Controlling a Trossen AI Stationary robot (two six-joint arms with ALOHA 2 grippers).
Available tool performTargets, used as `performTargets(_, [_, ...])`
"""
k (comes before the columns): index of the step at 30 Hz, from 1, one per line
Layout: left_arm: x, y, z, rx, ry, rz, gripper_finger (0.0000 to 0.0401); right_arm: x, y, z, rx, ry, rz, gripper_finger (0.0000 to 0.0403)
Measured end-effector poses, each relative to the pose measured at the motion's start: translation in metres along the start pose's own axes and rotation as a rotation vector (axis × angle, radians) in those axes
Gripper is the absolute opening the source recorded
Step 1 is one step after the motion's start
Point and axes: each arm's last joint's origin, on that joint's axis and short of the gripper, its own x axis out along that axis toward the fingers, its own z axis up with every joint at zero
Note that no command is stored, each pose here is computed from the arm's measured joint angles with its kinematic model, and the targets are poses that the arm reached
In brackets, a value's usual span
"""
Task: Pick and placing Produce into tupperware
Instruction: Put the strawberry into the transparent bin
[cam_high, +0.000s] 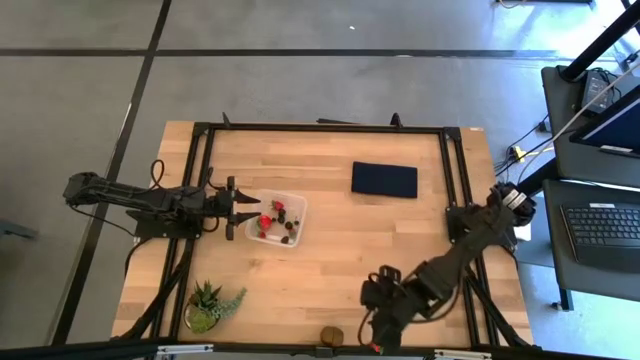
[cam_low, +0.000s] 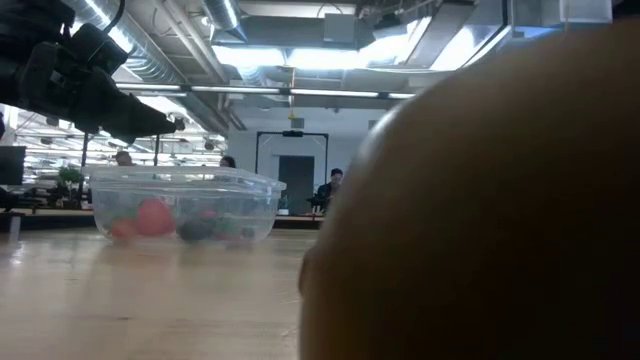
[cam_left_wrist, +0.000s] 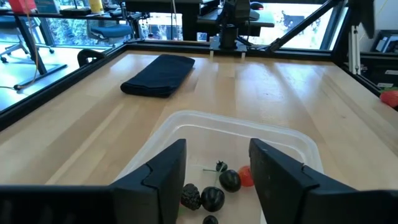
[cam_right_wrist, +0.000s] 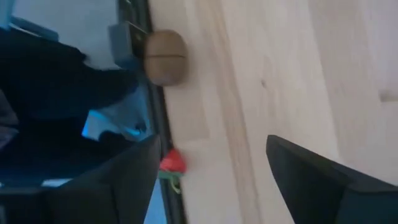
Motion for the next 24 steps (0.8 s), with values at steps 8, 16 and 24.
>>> performTargets(8, [0.0, 0.0, 0.0, 0.003, 0.0, 0.0, 0.0166, 0.016, 0.023, -0.01, -0.091, -0.083, 0.065, 0.0279])
performTargets(16, [0.0, 0.0, 0.0, 0.003, 0.0, 0.0, 0.0163, 0.066, 0.028, -0.026, -0.097, 0.114, 0.079, 0.0274])
performTargets(24, [0.0, 0.0, 0.0, 0.003, 0.0, 0.0, 0.017, 0.072, 0.038, -0.043, -0.067, 0.137, 0.079, 0.0274])
